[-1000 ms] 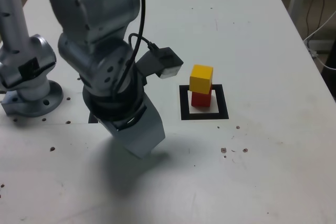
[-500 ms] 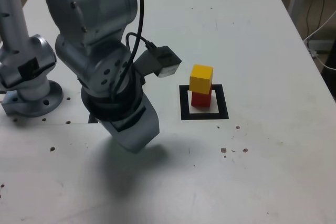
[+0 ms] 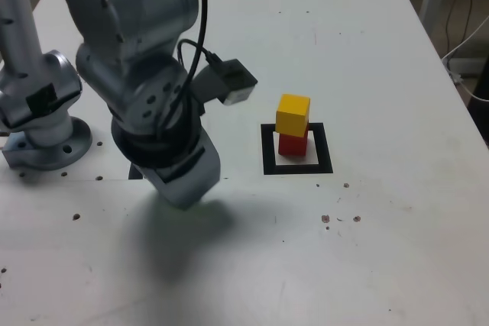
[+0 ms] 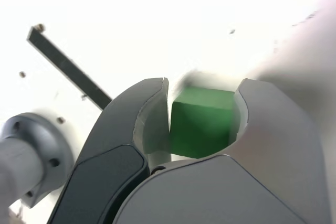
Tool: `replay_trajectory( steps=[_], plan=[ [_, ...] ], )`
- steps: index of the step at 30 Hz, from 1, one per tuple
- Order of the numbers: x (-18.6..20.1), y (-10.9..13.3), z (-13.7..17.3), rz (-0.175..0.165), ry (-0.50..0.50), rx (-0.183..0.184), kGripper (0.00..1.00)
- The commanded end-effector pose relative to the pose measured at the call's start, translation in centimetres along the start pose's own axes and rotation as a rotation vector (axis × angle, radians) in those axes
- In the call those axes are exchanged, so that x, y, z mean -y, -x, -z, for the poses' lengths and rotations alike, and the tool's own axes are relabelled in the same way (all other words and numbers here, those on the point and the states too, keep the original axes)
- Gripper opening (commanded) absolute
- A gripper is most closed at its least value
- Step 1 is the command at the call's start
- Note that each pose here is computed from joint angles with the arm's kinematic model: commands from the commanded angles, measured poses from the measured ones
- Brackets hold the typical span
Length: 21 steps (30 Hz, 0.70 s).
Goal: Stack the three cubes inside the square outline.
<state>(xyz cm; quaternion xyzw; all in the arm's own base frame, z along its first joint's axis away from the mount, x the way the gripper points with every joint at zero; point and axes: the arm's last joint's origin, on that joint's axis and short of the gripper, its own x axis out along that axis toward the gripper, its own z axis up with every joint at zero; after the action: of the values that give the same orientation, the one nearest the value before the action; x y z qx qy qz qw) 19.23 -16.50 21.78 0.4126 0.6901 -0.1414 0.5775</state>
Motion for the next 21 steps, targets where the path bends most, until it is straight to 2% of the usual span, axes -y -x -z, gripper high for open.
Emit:
replay_trajectory(
  steps=[1,8,12,21],
  plan=[
    [-0.3,1.0,0.6,-0.002,0.008,0.003,0.24],
    [-1.8,4.6,1.3,0.003,0.031,-0.004,0.24],
    [-3.5,6.5,1.3,0.022,0.07,0.001,0.24],
    [-9.6,9.0,2.3,0.133,0.267,0.012,0.24]
  ],
)
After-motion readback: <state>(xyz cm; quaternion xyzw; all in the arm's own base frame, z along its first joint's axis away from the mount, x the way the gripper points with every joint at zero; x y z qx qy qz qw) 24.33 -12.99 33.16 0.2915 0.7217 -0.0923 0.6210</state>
